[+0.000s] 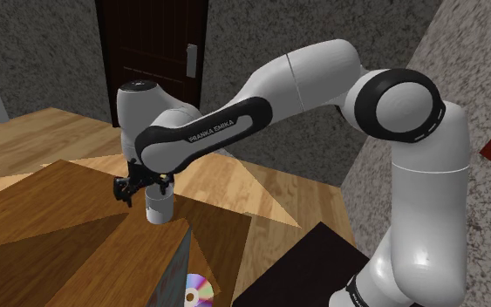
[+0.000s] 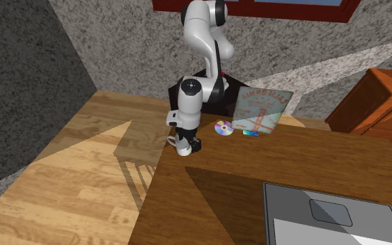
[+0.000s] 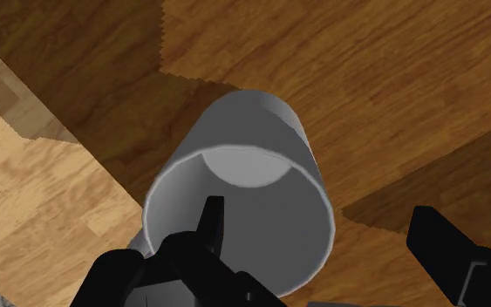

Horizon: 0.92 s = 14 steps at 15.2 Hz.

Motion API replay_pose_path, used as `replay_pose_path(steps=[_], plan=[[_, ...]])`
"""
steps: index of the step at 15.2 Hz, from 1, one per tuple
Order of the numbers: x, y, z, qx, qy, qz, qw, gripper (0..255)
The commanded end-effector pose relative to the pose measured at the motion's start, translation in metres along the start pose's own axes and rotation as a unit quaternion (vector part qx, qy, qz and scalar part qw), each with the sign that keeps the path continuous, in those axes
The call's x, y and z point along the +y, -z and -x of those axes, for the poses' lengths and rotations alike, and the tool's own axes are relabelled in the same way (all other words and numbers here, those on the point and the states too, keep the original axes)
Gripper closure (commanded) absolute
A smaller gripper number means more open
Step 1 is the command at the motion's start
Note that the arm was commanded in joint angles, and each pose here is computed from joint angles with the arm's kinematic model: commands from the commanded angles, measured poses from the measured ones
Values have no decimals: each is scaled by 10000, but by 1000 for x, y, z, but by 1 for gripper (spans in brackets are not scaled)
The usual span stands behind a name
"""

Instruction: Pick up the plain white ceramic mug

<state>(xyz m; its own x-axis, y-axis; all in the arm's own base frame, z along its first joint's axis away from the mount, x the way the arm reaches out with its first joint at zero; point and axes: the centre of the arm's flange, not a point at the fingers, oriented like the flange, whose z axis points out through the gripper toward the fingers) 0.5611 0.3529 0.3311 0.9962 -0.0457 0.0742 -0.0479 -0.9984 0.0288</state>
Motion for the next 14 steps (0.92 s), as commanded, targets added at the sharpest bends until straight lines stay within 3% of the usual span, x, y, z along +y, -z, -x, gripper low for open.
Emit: replay_pose_path(steps=[1,3,4,14], plan=[[-1,-13,2,1,0,0,10000,0],[-1,-13,2,1,0,0,10000,0],[0,-13,2,1,0,0,10000,255],[0,-8,1,1,0,0,10000,255]])
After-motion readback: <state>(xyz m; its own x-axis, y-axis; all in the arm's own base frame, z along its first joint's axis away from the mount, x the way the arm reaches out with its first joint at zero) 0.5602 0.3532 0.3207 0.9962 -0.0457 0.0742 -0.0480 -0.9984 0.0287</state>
